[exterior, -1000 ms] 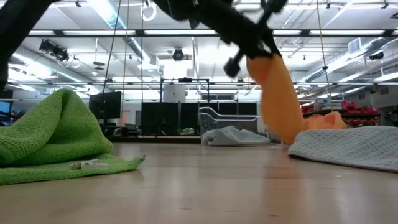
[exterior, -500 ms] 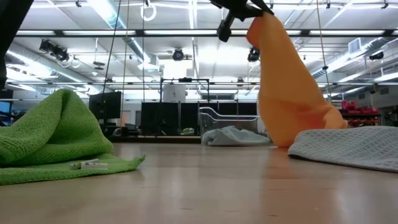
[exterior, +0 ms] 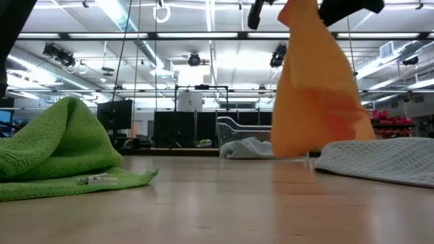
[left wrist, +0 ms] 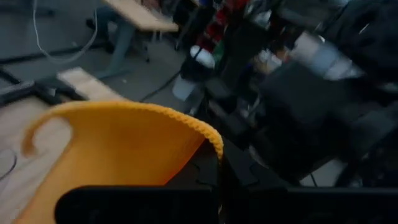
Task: Fold microfiber towels
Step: Fold the orange microfiber cloth
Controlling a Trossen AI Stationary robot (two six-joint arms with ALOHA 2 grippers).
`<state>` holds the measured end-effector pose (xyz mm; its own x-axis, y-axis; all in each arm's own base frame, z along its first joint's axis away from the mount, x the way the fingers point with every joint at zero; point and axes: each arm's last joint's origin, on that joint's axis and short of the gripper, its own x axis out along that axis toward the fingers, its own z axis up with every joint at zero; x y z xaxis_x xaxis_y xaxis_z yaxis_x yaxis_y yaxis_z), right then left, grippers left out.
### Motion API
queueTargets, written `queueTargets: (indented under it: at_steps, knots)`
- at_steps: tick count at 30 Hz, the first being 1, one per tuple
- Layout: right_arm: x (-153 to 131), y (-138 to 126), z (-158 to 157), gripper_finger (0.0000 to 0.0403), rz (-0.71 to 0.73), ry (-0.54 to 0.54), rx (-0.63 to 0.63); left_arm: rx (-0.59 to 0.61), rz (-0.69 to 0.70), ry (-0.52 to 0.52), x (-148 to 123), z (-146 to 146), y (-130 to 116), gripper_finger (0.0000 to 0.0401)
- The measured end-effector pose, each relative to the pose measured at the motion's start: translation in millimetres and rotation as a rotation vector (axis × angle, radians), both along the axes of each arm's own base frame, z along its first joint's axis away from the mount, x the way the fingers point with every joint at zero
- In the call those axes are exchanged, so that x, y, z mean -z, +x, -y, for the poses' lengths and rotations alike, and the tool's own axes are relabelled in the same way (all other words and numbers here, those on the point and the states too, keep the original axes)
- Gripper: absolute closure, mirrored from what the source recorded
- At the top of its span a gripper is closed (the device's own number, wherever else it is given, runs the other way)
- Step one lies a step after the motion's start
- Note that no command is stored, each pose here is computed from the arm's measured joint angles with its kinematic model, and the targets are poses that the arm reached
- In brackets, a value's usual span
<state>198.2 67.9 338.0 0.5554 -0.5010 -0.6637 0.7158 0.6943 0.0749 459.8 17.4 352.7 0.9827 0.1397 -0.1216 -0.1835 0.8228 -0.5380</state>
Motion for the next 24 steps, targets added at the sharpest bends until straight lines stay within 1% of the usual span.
queueTargets:
  at_steps: [3,6,9,13,16,20,22,24]
  knots:
    - [5.7,15.0,1.2,0.0284,0.02,-0.004,0.038,0.042,-0.025,0.016,2.8,-1.5,0.1,0.0398]
    - [10.5,23.1,-0.3,0.0284,0.033,0.022,0.066,0.056,-0.055,0.044,5.1,-4.1,-0.5,0.0398]
    - [12.1,25.8,-6.0,0.0284,0.066,0.064,0.079,0.076,-0.079,0.058,7.5,-11.6,-1.1,0.0398]
    - [9.9,24.9,-14.6,0.0289,0.133,0.119,0.089,0.049,-0.115,0.077,10.5,-28.2,-3.1,0.0398]
    - [10.9,27.3,-20.9,0.0299,0.153,0.133,0.074,0.033,-0.117,0.104,10.3,-36.7,-4.0,0.0398]
    - [11.3,32.2,-30.7,0.0316,0.161,0.148,0.002,0.031,-0.121,0.107,10.6,-43.7,-5.0,0.0398]
    - [9.9,32.9,-31.3,0.0325,0.17,0.149,-0.013,0.035,-0.118,0.106,10.4,-46.4,-5.3,0.0399]
    - [10.2,35.4,-25.7,0.0334,0.164,0.145,0.003,0.033,-0.113,0.106,9.8,-47.6,-5.3,0.0399]
